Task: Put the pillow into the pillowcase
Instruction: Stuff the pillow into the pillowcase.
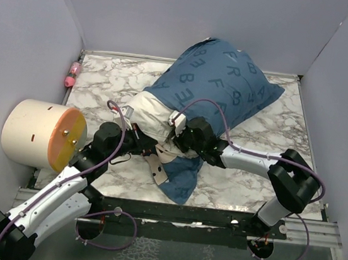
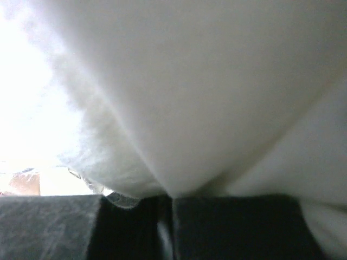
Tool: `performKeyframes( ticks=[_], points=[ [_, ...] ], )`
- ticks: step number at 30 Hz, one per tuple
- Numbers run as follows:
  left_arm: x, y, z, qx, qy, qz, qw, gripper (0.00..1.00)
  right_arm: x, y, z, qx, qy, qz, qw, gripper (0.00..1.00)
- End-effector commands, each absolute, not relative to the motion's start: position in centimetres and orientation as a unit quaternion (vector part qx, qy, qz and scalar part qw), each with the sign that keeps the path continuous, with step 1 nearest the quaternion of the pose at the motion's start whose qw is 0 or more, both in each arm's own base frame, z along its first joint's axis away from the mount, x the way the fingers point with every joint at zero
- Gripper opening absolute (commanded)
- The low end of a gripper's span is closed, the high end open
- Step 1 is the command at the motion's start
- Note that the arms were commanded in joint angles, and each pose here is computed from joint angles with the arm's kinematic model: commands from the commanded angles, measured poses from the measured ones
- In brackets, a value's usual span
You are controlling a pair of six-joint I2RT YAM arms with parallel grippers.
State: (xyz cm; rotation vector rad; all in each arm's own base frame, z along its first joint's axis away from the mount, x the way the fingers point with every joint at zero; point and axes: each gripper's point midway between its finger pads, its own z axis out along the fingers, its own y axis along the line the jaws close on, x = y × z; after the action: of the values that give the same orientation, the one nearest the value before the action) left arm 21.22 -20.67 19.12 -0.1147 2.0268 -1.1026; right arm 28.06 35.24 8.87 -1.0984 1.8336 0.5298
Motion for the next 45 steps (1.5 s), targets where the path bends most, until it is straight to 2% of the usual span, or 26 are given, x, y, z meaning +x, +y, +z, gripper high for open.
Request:
performKeyframes(
  ticks=[1, 4, 9, 14, 15, 18, 22, 26, 29, 33, 36, 41, 45],
  points=[
    [20.8, -20.9, 32.1, 0.003, 0.685, -0.512, 0.518, 0.0, 21.5, 33.2, 0.4, -0.459, 0.813, 0.256, 0.249, 0.01],
    [21.4, -20.8, 33.0, 0.007, 0.691, -0.497, 0.525, 0.0, 20.7, 33.7, -0.4, -0.443, 0.82, 0.279, 0.23, 0.01],
    [22.1, -20.9, 30.9, -0.002, 0.711, -0.48, 0.514, 0.0, 19.4, 34.2, 0.9, -0.422, 0.813, 0.329, 0.231, 0.01],
    [23.2, -19.5, 30.6, -0.014, 0.721, -0.449, 0.528, 0.0, 16.5, 33.8, 1.8, -0.467, 0.78, 0.371, 0.191, 0.04],
    [23.4, -19.3, 30.5, -0.015, 0.724, -0.443, 0.529, 0.0, 15.6, 33.6, 2.0, -0.476, 0.774, 0.38, 0.172, 0.07],
    [23.8, -19.2, 28.8, -0.021, 0.737, -0.432, 0.52, 0.0, 14.0, 33.3, 3.2, -0.486, 0.759, 0.407, 0.149, 0.24],
    [23.5, -19.7, 25.1, -0.035, 0.75, -0.446, 0.487, 0.0, 15.4, 34.2, 8.9, -0.478, 0.735, 0.42, 0.236, 0.41],
    [22.7, -20.1, 21.7, -0.047, 0.76, -0.464, 0.453, 0.0, 18.4, 34.7, 15.2, -0.476, 0.711, 0.39, 0.341, 0.51],
    [22.4, -19.9, 20.5, -0.051, 0.764, -0.463, 0.446, 0.0, 19.7, 34.7, 18.5, -0.488, 0.697, 0.366, 0.377, 0.58],
    [22.0, -19.6, 20.1, -0.053, 0.765, -0.461, 0.446, 0.0, 19.8, 34.6, 21.0, -0.502, 0.677, 0.36, 0.4, 0.59],
    [21.7, -19.5, 20.0, -0.056, 0.764, -0.464, 0.445, 0.0, 19.8, 34.2, 19.8, -0.513, 0.683, 0.345, 0.389, 0.59],
    [21.5, -19.5, 20.7, -0.053, 0.759, -0.47, 0.447, 0.0, 20.1, 33.0, 14.3, -0.53, 0.726, 0.297, 0.322, 0.62],
    [21.4, -19.5, 21.6, -0.047, 0.755, -0.473, 0.452, 0.0, 21.8, 32.4, 11.8, -0.526, 0.751, 0.248, 0.313, 0.64]
  ],
)
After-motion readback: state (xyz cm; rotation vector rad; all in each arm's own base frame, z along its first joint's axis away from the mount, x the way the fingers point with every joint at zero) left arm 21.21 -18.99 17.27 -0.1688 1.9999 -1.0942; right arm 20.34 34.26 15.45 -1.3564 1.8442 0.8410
